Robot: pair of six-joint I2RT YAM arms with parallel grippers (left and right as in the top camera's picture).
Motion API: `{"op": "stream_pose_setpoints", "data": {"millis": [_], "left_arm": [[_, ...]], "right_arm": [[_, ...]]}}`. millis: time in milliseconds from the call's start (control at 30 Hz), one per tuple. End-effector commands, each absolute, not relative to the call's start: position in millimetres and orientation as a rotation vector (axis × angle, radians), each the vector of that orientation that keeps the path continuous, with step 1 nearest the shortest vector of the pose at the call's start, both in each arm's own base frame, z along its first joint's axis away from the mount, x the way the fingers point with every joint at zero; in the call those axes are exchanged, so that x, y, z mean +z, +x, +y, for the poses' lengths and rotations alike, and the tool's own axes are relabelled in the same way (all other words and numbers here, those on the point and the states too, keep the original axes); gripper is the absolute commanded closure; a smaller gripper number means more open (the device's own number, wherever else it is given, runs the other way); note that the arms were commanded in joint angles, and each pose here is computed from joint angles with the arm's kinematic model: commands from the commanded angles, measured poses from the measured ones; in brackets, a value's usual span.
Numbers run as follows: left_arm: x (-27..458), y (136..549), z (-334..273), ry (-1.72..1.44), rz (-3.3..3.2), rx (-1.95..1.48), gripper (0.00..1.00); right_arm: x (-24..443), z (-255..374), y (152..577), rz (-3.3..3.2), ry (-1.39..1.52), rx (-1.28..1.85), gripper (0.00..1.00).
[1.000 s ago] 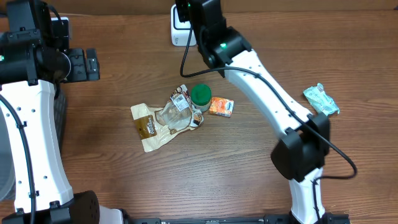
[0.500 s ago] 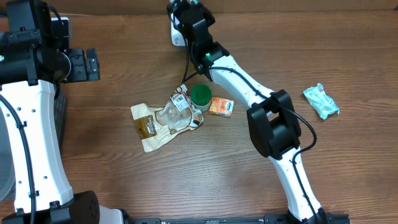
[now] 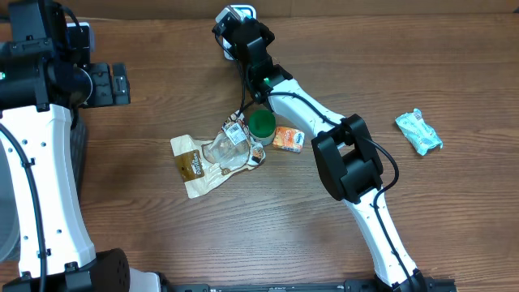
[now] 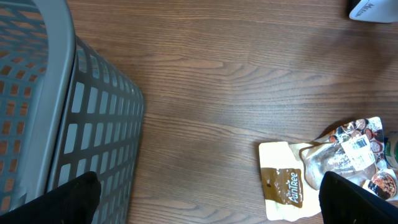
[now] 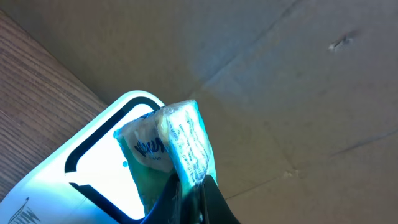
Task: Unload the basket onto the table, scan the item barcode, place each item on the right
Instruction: 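Hold the light-green packet in front of the scanner face, then carry the packet right and set it down beside the wipes pouch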
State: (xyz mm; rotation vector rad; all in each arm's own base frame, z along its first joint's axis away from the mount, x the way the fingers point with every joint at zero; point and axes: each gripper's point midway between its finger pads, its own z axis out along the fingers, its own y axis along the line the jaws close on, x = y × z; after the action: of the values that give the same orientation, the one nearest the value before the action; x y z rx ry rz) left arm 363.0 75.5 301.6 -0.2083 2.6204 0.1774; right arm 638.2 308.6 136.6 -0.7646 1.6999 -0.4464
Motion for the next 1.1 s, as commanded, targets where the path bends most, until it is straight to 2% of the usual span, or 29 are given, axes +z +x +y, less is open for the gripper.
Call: {"op": "stream_pose_setpoints", "data": {"millis": [0, 300, 467, 667, 867, 1067], "left_arm": [[307, 362, 79, -0.200, 2.605, 0.191, 0.00], [307, 362, 79, -0.200, 2.605, 0.191, 0.00], [307, 362, 79, -0.200, 2.605, 0.191, 0.00], [307, 362, 79, -0.200, 2.605, 0.191, 0.01], [307, 362, 79, -0.200, 2.605, 0.191, 0.01], [307, 362, 79, -0.200, 2.605, 0.191, 0.00]], "right_arm": [[146, 312, 638, 1.678, -0.756, -0.441, 0.96], [162, 314, 631, 1.705, -0.678, -0.416, 0.96], [206, 313, 612, 1.770, -0.552, -0.287, 0.96], [275, 303, 556, 1.956, -0.366, 0.082, 0.96], [312, 239, 489, 2.210, -0.118, 0.275, 0.96], [273, 141, 455, 2.505, 0.163, 0.153, 0.96]]}}
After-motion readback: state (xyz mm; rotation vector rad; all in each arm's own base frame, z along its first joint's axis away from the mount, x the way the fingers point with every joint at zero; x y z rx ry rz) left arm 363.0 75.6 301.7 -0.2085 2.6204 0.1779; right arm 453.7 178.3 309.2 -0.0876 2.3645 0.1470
